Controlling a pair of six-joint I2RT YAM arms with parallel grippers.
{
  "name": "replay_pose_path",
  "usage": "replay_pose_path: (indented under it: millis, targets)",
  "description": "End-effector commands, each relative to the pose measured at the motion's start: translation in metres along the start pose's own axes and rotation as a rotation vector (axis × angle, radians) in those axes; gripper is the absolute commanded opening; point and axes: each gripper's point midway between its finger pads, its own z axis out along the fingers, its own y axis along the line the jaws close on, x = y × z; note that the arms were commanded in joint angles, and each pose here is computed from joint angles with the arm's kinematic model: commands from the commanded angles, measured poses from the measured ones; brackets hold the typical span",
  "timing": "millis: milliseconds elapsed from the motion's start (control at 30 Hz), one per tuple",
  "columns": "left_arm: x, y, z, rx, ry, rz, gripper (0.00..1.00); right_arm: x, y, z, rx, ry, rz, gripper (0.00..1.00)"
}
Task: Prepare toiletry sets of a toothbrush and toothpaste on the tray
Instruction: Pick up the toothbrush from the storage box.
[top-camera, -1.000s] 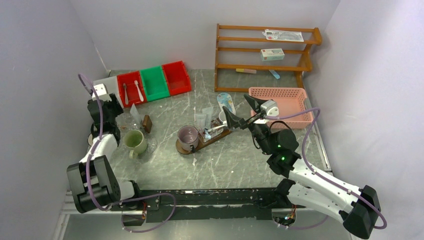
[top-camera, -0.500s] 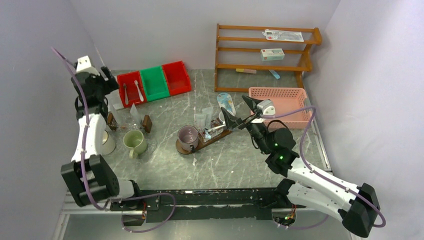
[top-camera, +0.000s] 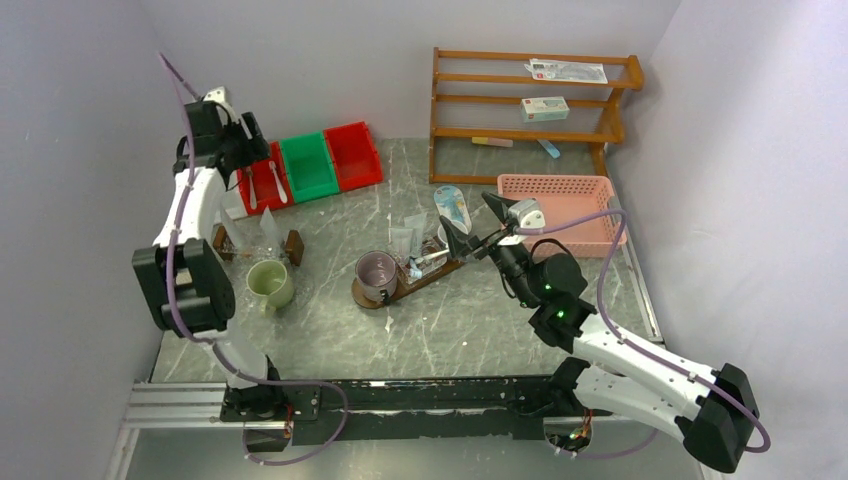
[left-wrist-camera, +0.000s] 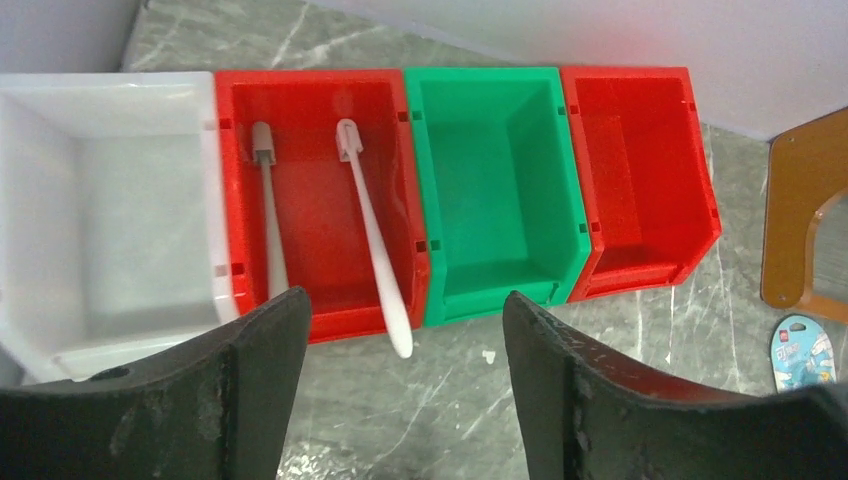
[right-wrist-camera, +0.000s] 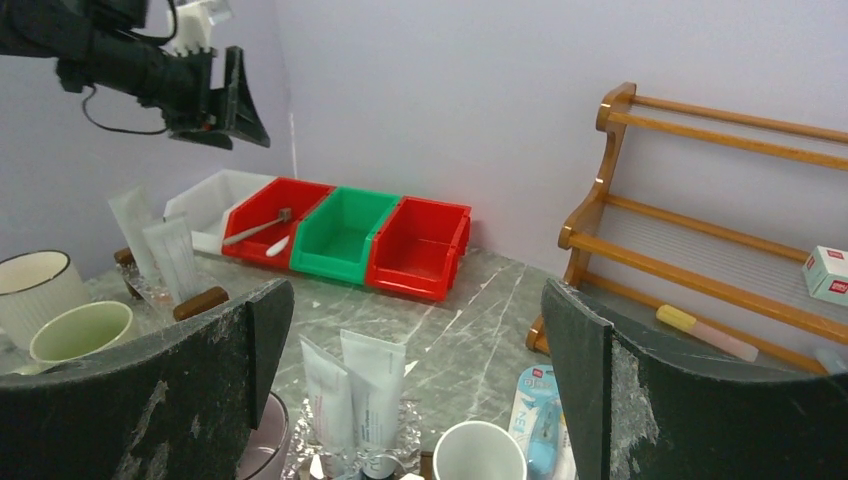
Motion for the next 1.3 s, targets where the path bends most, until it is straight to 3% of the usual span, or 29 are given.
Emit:
replay_pose_path:
  millis: [0, 400, 800, 1100, 1267]
  targets:
    - [0.021, -0.001, 0.025, -0.019, 0.094, -0.025, 0.72, -0.008, -0.002, 0.003, 0.016, -0.008, -0.008, 1.00]
    - [0.073, 0.007, 0.109, -0.020, 0.174, -0.139, 0.48, 0.002, -0.001, 0.007, 0.022, 0.034, -0.038, 1.00]
    - [0.102, 0.022, 0.158, -0.049, 0.206, -0.196, 0.37, 0.013, 0.003, 0.011, 0.012, 0.074, -0.064, 1.00]
    - [0.130, 0.029, 0.174, -0.052, 0.265, -0.188, 0.36, 0.020, 0.007, 0.014, -0.004, 0.098, -0.068, 1.00]
    - [0.125, 0.022, 0.171, -0.009, 0.253, -0.179, 0.31, 0.022, 0.009, 0.015, -0.012, 0.106, -0.068, 1.00]
